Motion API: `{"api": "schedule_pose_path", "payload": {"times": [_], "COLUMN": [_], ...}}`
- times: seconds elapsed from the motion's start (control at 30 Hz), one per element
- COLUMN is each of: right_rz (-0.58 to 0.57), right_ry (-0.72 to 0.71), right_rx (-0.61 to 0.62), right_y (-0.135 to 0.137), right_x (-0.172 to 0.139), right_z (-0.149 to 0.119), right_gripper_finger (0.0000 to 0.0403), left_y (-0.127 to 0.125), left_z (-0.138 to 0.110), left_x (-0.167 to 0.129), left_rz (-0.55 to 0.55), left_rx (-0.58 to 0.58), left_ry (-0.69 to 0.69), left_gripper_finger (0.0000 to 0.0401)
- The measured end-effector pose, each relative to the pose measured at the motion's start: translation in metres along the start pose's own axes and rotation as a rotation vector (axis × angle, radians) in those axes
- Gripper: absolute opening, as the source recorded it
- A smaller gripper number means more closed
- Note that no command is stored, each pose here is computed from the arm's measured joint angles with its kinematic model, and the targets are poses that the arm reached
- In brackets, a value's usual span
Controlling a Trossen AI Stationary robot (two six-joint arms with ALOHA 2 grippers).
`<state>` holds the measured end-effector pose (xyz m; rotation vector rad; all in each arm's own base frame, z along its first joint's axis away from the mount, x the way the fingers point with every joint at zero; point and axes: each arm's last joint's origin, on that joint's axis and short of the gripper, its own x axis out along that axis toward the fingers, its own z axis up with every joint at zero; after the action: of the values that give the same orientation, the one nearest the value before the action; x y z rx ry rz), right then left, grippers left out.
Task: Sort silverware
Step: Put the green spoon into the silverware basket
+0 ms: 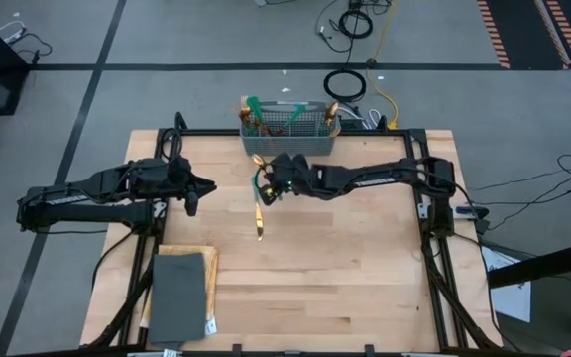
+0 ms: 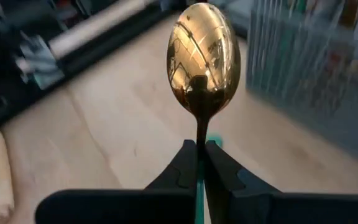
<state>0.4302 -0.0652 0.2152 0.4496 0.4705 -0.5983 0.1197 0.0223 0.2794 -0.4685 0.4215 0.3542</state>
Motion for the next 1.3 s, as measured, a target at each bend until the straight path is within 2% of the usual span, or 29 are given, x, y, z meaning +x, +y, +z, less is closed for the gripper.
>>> {"api": "schedule_pose_path", "payload": {"times": [0.37, 0.63, 0.97, 1.3], "right_rz": [0.080, 0.120, 0.090, 0.004], "right_ry": [-0.247, -0.404, -0.609, -0.667], "right_rx": [-0.068, -0.152, -0.278, -0.315], "right_y": [0.011, 0.016, 0.014, -0.014], "right_x": [-0.019, -0.045, -0.075, -0.083], "right_z": [0.034, 0.060, 0.091, 0.115], "right_gripper_finger": [0.0000, 0.0000, 0.0000, 0.0000], "left_y": [0.001, 0.001, 0.002, 0.002], "left_z": [0.000, 0.001, 0.001, 0.001], "left_x": [0.000, 0.001, 0.001, 0.001], "left_rz": [0.023, 0.050, 0.078, 0.084], "left_rx": [0.000, 0.007, 0.007, 0.004], "left_ry": [-0.010, -0.022, -0.036, -0.041], "left_gripper_finger": [0.0090, 0.0090, 0.0090, 0.0090]}}
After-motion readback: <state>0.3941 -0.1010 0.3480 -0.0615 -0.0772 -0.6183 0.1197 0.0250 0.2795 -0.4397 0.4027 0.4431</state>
